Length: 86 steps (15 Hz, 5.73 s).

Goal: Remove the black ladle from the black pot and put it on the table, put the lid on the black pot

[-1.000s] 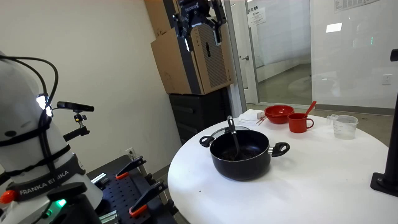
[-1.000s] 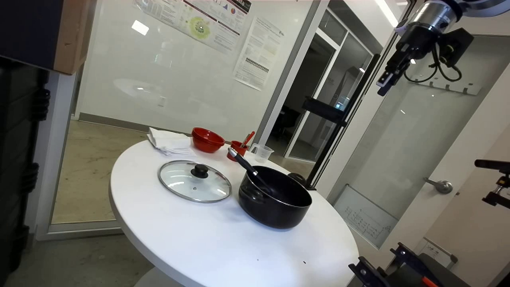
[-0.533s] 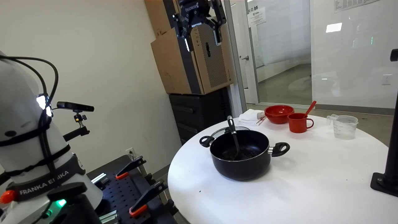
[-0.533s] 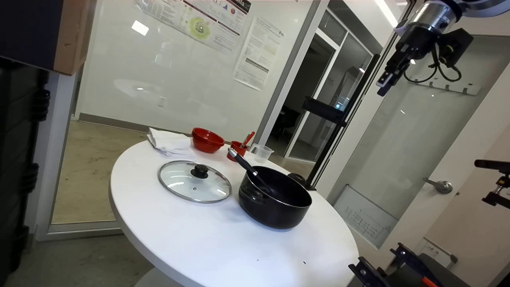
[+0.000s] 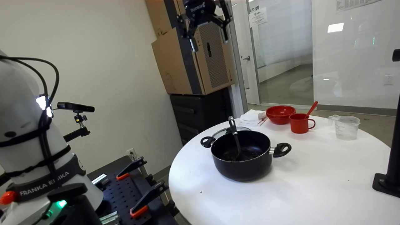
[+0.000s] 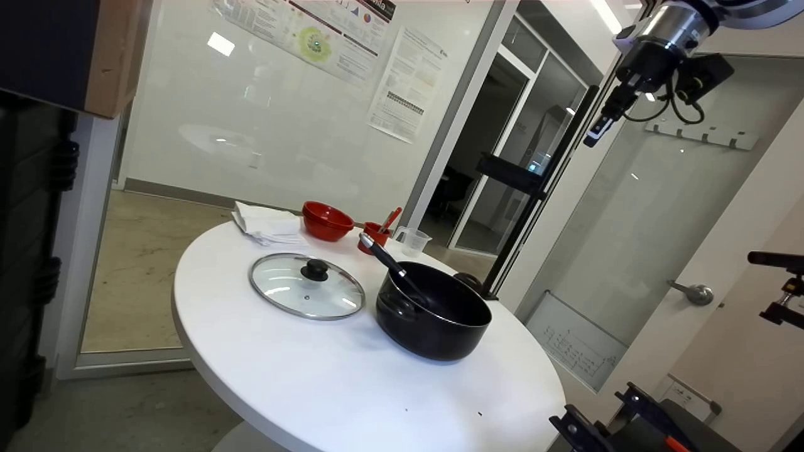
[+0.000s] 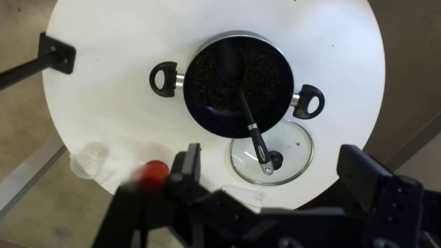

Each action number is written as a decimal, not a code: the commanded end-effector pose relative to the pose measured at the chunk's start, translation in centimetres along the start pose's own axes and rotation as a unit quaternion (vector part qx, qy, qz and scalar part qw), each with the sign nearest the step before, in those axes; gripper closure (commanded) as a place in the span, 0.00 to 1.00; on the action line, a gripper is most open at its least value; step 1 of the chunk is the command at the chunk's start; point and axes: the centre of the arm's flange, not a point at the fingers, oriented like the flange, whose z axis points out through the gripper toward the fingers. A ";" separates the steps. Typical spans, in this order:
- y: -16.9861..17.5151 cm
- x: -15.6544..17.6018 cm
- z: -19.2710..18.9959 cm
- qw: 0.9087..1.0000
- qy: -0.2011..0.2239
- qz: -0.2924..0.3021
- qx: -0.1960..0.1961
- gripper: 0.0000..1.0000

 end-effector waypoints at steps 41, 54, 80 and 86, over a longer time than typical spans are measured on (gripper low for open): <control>-4.0 19.5 31.2 0.955 -0.018 -0.293 -0.034 0.00; -9.8 21.3 35.5 0.979 -0.019 -0.186 -0.076 0.00; -8.6 24.4 36.8 0.979 0.006 -0.205 -0.017 0.00; -7.7 23.6 37.4 0.975 -0.007 -0.222 -0.014 0.00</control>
